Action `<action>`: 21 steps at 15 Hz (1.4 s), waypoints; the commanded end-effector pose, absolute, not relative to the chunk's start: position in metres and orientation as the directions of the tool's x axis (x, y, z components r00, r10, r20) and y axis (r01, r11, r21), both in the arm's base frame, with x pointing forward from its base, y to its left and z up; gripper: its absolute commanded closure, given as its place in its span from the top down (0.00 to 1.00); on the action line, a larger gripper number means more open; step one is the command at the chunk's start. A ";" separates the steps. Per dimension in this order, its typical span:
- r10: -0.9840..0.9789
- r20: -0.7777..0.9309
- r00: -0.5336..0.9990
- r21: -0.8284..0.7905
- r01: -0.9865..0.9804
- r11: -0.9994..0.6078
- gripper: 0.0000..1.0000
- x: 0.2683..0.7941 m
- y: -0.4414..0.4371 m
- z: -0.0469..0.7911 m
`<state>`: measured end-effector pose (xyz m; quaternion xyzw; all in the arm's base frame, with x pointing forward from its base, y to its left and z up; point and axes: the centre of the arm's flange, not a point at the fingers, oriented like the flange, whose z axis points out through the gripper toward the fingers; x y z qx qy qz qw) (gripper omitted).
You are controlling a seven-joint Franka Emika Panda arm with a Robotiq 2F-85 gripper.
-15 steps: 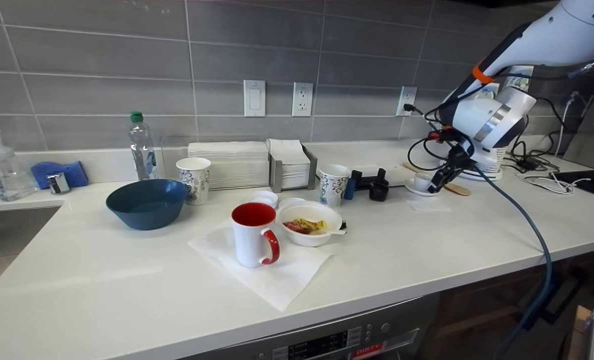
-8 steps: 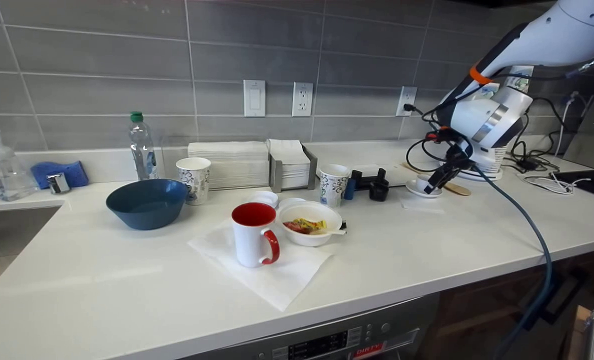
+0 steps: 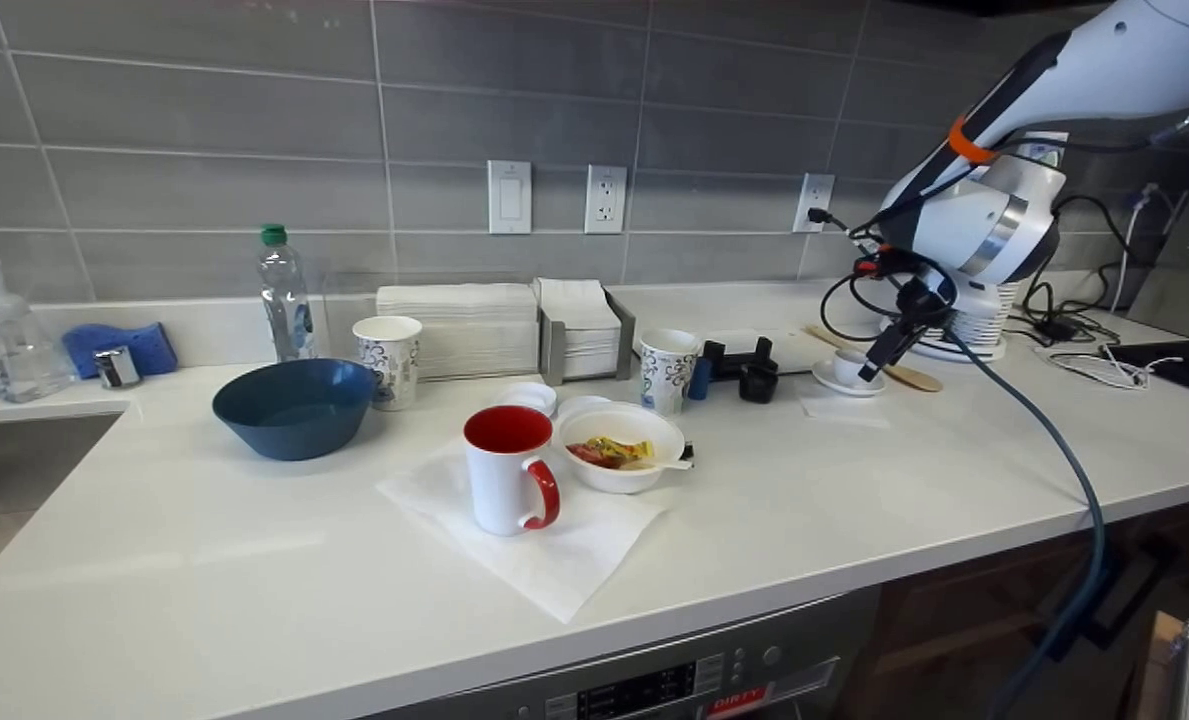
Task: Move the small mug and put it on the white plate on the right
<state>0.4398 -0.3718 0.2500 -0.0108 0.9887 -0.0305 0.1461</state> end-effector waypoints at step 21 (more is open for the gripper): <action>-0.855 0.071 -0.513 0.011 -0.857 0.515 1.00 0.346 -0.216 0.482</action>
